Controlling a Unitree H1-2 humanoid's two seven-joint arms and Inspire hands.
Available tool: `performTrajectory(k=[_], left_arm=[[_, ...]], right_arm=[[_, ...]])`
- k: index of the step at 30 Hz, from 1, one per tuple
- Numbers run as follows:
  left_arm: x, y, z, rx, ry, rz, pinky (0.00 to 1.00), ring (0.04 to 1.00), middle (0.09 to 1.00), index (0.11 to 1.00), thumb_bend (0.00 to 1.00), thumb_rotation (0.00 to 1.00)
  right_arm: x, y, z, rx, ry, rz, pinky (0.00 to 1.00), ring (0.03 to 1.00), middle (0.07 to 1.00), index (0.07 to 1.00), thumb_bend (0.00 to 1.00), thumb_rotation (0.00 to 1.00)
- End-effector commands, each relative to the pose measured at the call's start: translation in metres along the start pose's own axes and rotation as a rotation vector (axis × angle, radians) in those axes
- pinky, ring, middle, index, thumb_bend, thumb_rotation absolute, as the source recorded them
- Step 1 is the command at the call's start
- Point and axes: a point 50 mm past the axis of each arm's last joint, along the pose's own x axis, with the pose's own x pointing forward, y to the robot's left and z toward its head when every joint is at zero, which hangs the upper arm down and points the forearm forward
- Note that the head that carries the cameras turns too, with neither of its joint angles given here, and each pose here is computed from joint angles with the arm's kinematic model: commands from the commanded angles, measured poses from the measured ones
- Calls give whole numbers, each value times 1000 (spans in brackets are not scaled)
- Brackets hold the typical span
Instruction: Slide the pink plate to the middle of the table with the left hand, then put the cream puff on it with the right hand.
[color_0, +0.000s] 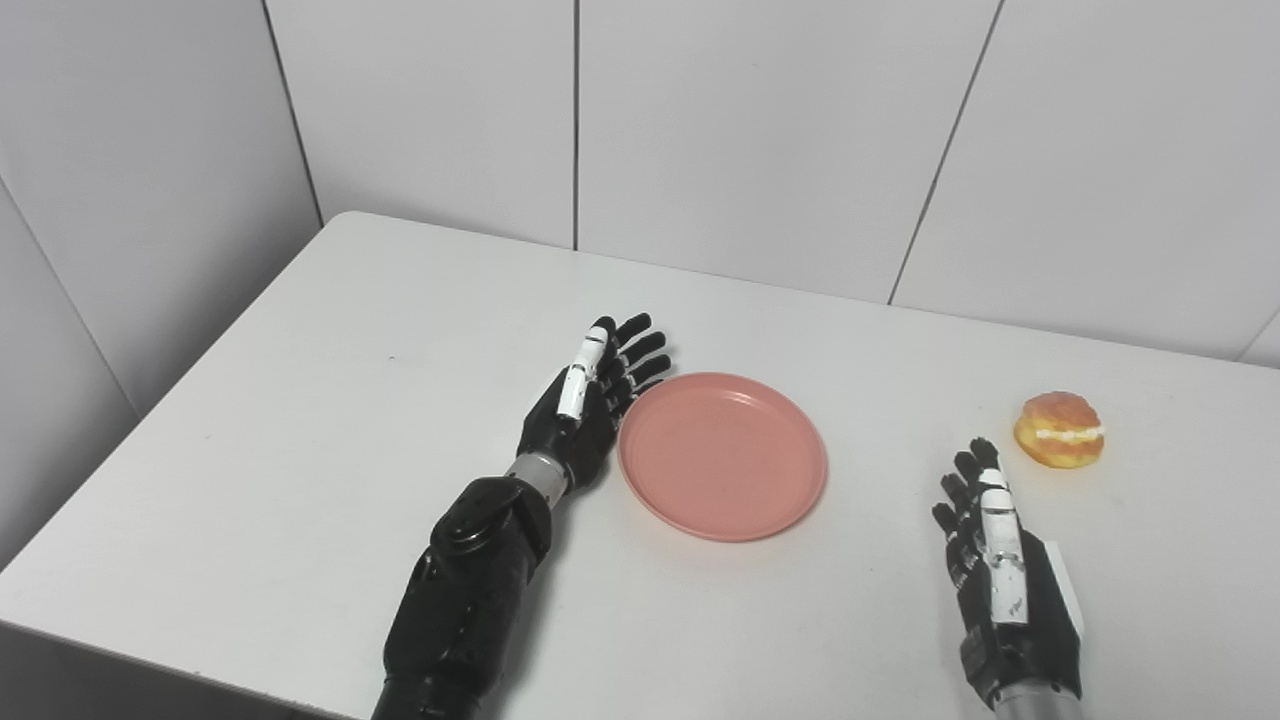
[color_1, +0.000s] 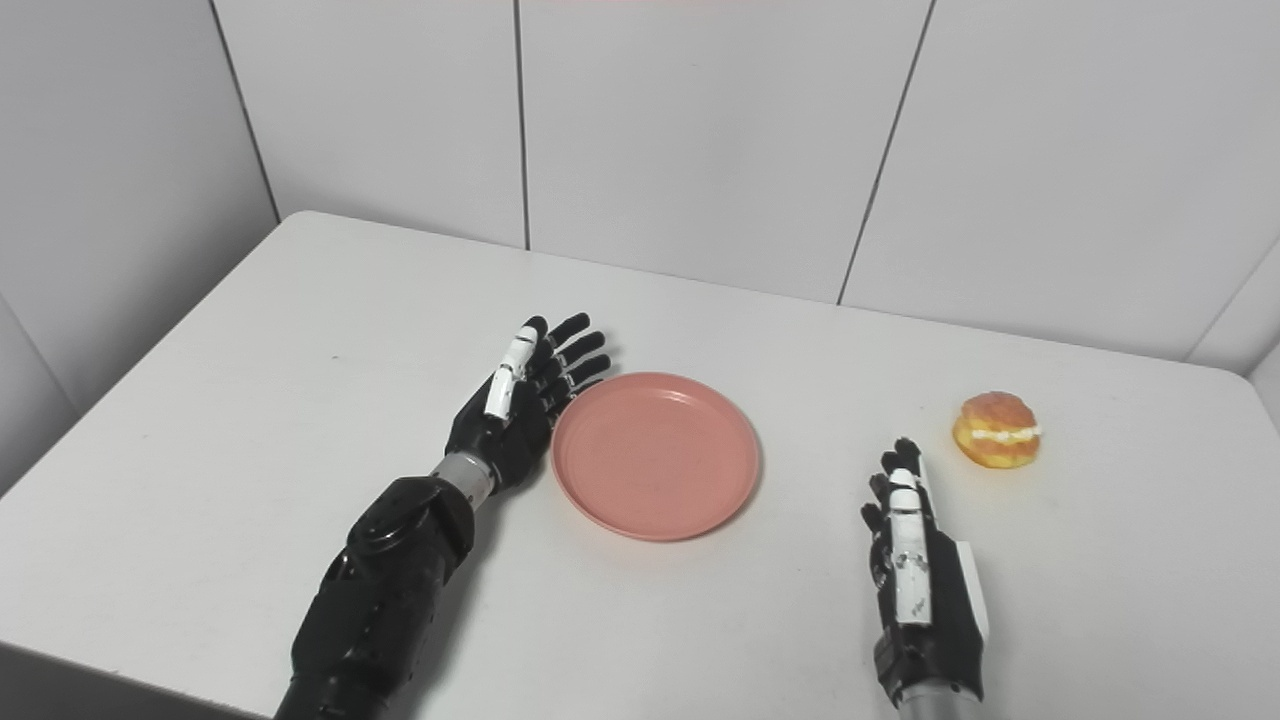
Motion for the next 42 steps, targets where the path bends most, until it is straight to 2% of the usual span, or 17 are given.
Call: performTrajectory(k=[1, 12, 27, 42], left_arm=[[-5, -7, -13, -20, 60, -23, 899, 890, 897, 878, 366, 1000], [-25, -17, -27, -61, 85, -84, 916, 907, 917, 902, 371, 1000], [-36, -11, -23, -74, 70, -71, 924, 919, 927, 907, 374, 1000], [-45, 5, -20, -20, 17, -36, 935, 929, 940, 918, 365, 1000]], right_arm=[[5, 8, 19, -10, -65, 15, 1000, 1000, 1000, 1000, 218, 1000], [7, 15, 19, -8, -74, 41, 1000, 1000, 1000, 1000, 270, 1000], [11, 22, 18, -2, -63, 24, 1000, 1000, 1000, 1000, 243, 1000], [15, 22, 34, -34, -163, -5, 1000, 995, 998, 1000, 248, 1000]])
